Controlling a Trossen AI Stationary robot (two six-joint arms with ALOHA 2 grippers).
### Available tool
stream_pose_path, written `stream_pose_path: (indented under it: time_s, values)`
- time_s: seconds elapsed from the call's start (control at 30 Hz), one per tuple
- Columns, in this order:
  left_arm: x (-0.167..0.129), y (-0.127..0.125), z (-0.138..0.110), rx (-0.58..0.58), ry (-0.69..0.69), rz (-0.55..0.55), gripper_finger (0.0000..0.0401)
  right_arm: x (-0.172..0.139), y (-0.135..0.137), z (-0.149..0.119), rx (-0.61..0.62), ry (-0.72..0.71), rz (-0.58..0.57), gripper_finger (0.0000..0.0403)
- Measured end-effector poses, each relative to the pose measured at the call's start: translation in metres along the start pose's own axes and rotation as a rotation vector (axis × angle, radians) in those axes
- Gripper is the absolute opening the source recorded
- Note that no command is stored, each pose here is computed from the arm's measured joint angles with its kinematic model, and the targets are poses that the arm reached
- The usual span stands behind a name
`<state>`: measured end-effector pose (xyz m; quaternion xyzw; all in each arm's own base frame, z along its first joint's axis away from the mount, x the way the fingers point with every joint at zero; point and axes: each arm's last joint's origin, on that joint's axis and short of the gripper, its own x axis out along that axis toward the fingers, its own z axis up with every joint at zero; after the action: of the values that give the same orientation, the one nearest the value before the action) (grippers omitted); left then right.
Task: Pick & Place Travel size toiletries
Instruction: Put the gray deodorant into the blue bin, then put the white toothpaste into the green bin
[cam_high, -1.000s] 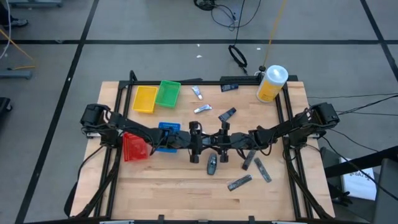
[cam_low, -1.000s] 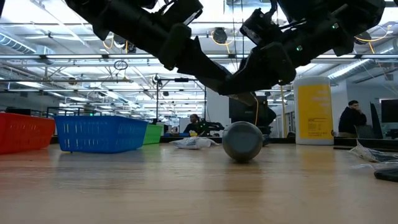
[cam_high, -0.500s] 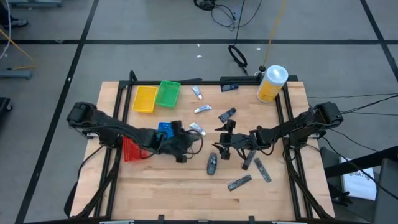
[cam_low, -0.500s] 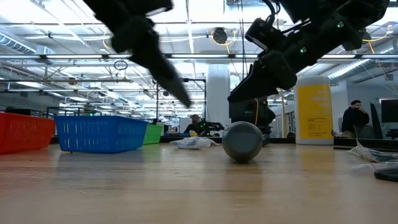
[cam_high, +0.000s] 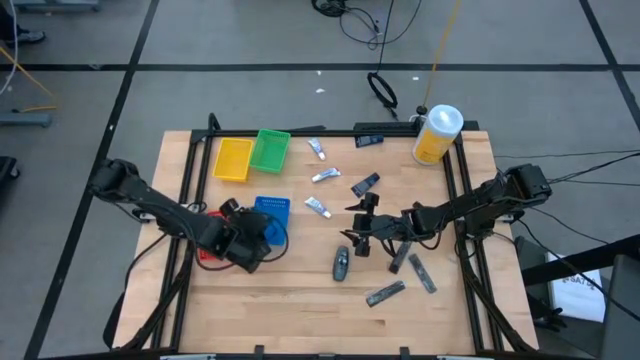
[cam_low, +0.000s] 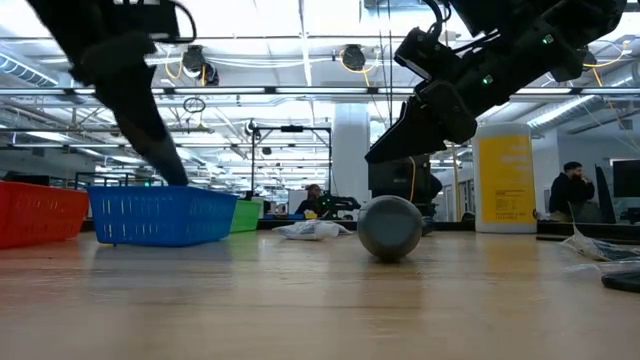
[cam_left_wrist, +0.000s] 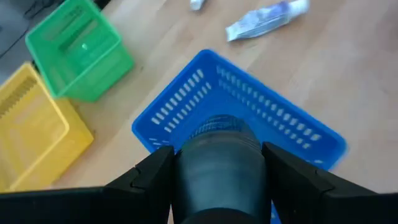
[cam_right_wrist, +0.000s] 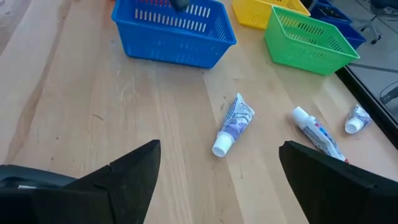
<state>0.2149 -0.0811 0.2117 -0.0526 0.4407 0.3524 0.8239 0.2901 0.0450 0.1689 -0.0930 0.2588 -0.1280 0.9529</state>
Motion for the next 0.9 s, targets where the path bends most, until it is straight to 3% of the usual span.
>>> stream_pose_path:
  time_s: [0.2,0.4,0.53,0.73,0.9]
  values:
    - [0.034,0.005,-0.011,-0.128,-0.031,0.049,0.0209,0.000,0.000,0.001,0.006,-0.012,0.000,0.0318]
    - [0.053,0.013,-0.005,-0.220,0.001,0.046,0.0209,0.000,0.001,0.002,0.011,-0.016,0.019,0.0318]
    - [0.061,0.016,0.001,-0.216,0.046,-0.002,0.0214,0.000,0.001,0.002,0.011,-0.017,0.028,0.0318]
    - [0.065,0.019,0.004,-0.164,0.125,-0.059,0.0258,0.000,0.001,0.002,0.011,-0.016,0.028,0.0318]
    - [0.048,0.021,0.018,-0.148,0.123,-0.156,0.0289,0.000,0.001,0.001,0.029,-0.013,0.027,0.0318]
